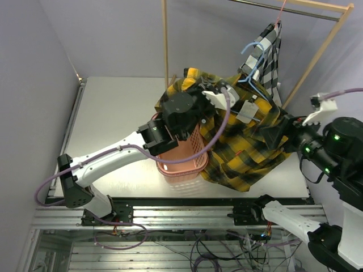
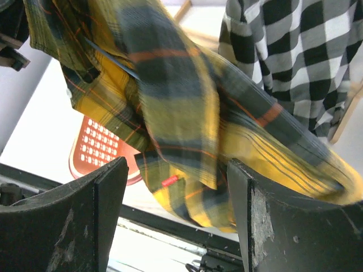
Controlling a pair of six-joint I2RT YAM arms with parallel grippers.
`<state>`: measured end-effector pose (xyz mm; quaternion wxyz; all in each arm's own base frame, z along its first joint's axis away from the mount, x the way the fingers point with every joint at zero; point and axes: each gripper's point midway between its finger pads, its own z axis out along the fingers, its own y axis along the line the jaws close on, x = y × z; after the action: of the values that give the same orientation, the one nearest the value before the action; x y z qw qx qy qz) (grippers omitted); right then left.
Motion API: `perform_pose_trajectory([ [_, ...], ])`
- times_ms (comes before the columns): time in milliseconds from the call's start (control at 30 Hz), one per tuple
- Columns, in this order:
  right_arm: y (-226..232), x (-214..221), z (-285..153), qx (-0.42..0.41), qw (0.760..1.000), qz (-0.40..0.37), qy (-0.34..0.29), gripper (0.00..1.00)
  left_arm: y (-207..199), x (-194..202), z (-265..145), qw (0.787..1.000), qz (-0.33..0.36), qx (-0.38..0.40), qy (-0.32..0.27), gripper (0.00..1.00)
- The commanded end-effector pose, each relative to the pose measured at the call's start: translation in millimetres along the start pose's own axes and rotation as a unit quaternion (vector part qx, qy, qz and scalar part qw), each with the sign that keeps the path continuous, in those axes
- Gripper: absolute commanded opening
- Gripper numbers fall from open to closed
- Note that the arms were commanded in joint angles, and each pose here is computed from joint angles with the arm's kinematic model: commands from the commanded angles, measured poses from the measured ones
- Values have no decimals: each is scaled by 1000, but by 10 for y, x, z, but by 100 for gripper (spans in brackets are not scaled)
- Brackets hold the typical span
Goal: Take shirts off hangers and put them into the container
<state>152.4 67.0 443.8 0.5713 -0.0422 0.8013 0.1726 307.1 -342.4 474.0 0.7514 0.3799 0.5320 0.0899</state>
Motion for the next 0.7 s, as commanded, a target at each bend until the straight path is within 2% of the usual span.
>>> perform_pose_trajectory([
  [0, 51, 58, 216, -7, 1000, 3, 8, 70, 30, -50, -104, 998, 13, -53, 38, 7],
  [367, -359, 447, 542, 118, 990, 5, 72, 66, -90, -31, -43, 996, 8, -62, 66, 7],
  [667, -390, 605, 648, 121, 990, 23, 64, 60, -83, -31, -34, 995, -13, -78, 67, 7],
])
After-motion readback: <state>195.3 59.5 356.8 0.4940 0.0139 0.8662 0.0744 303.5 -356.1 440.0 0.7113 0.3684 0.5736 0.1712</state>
